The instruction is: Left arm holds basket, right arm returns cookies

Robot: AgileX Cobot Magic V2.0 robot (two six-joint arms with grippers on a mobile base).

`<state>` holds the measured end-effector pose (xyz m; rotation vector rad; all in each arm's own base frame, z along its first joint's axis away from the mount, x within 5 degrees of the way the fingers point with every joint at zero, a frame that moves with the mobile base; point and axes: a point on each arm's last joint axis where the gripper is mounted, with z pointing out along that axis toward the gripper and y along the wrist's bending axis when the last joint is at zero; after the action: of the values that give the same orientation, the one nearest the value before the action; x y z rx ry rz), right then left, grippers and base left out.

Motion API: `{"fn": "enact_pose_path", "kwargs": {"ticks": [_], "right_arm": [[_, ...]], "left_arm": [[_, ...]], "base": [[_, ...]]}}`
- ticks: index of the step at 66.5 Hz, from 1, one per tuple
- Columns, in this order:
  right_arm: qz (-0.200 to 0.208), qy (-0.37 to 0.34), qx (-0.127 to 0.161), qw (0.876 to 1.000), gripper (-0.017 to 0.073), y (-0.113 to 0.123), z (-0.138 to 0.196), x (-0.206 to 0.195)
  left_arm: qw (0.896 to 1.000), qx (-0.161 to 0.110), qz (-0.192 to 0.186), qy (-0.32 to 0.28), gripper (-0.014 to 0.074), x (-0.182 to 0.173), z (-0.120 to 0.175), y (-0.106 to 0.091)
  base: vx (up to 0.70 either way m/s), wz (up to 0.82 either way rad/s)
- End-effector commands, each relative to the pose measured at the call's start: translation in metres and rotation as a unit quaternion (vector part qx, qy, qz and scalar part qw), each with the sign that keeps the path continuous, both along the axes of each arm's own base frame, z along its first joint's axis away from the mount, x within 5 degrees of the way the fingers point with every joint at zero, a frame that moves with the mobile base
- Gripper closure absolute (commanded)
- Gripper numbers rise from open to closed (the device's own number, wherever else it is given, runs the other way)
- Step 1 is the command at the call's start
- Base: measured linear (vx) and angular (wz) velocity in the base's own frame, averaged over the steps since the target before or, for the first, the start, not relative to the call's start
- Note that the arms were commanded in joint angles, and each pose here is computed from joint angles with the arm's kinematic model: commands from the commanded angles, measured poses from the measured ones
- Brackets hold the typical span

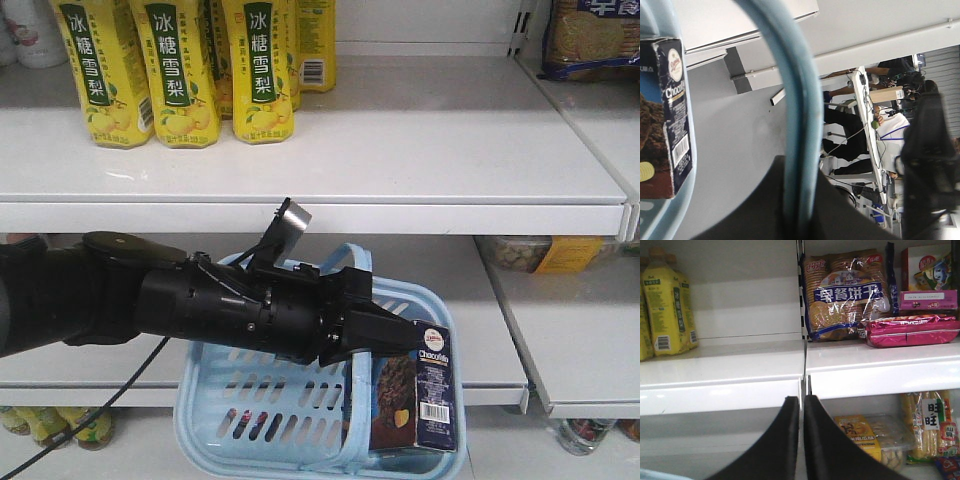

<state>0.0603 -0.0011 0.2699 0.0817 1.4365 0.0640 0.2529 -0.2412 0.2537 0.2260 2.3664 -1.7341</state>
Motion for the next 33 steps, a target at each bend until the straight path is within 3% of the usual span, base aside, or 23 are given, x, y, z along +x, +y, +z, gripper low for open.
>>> {"fn": "enact_pose_path", "kwargs": {"ticks": [1,19,33], "right_arm": [[0.0,0.006,0.013,1.0,0.0565,0.0,0.032,0.011],[-0.002,0.092,0.019,0.996,0.0565,-0.001,0.033,0.047],[-0.002,0.104,0.016,0.994,0.0561,-0.001,0.03,0.053]], "left_arm": [[0.997,-0.065,0.04,-0.018,0.0596,0.005,0.035,0.003],[0.997,-0.065,0.04,-0.018,0.0596,0.005,0.035,0.003],[0.997,-0.065,0.04,-0.018,0.0596,0.005,0.035,0.003]], "base": [[0.0,0.0],[0.0,0.0],[0.0,0.0]]}}
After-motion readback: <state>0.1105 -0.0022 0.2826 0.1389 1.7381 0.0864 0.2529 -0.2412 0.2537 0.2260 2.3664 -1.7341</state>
